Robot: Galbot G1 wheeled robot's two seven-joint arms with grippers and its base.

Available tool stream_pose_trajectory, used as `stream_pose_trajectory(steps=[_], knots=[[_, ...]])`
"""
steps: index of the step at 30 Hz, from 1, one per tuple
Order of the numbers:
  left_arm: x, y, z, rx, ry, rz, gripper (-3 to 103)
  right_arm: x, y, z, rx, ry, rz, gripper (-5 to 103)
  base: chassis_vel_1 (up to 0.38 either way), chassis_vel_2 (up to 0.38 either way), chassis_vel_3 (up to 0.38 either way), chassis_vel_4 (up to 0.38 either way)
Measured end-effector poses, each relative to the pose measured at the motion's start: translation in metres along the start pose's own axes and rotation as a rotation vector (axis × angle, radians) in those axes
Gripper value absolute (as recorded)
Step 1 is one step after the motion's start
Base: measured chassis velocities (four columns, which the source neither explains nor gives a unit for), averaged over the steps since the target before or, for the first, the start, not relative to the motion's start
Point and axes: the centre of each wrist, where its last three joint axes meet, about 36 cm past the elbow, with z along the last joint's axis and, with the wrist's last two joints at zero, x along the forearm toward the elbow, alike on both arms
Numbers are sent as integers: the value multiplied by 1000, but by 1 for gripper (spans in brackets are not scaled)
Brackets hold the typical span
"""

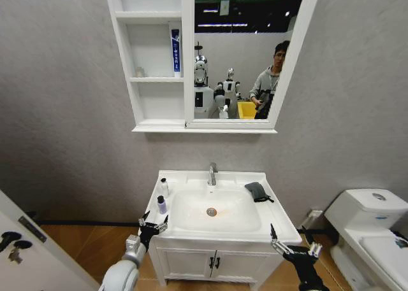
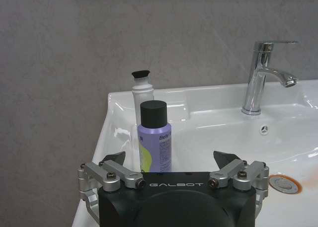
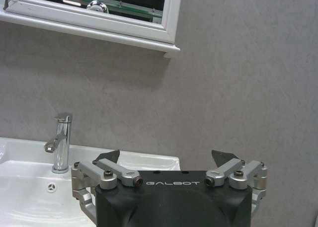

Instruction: Move facial cleanser and shampoo from washbasin to cabinet, then wipe washbasin with towel.

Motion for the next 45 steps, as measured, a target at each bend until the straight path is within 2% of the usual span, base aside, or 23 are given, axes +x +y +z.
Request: stream_pose_trajectory(steps=[5,7,14,16,17,19,20,22,23,25,26,29,34,37,40,41,42,43,44,45], knots=[[-20,2,-1,8,-6,-9,100,2,-2,1,6,8,6,100,0,0,0,0],[-39,3,-4,14,-14,-20,99,4,-3,1,8,16,9,100,0,0,0,0],[-57,7,-2,20,-10,-48,97,6,-2,3,7,23,13,100,0,0,0,0],[-60,9,1,24,-11,-55,90,6,-2,4,8,27,16,100,0,0,0,0],[-60,9,1,24,-11,-55,90,6,-2,4,8,27,16,100,0,0,0,0],[-59,10,2,25,-11,-52,79,5,-2,5,8,26,18,100,0,0,0,0],[-59,10,2,25,-11,-52,79,5,-2,5,8,26,18,100,0,0,0,0],[-56,9,3,26,-9,-49,68,5,-2,5,6,24,18,100,0,0,0,0],[-56,9,3,26,-9,-49,68,5,-2,5,6,24,18,100,0,0,0,0],[-52,11,2,24,-11,-48,57,4,-1,5,4,23,18,100,0,0,0,0],[-52,11,2,24,-11,-48,57,4,-1,5,4,23,18,100,0,0,0,0],[-44,17,1,12,-12,-51,42,3,-1,5,2,17,17,100,0,0,0,0],[-34,25,-2,1,-17,-53,42,2,0,4,-3,12,16,100,0,0,0,0],[-25,30,-17,-1,-44,-51,42,1,1,4,-7,8,16,100,0,0,0,0],[-12,39,-65,-11,-114,-36,42,0,4,6,-10,7,11,100,0,0,0,0],[-12,39,-65,-11,-114,-36,42,0,4,6,-10,7,11,100,0,0,0,0],[-7,44,-93,-10,-148,-36,42,0,6,8,-6,9,7,100,0,0,0,0],[-6,47,-109,-6,-173,-35,42,0,7,8,-7,11,5,100,0,0,0,0],[-6,47,-109,-6,-173,-35,42,0,7,8,-7,11,5,100,0,0,0,0],[-5,50,-128,-1,-204,-35,42,0,8,9,-8,13,5,100,0,0,0,0]])
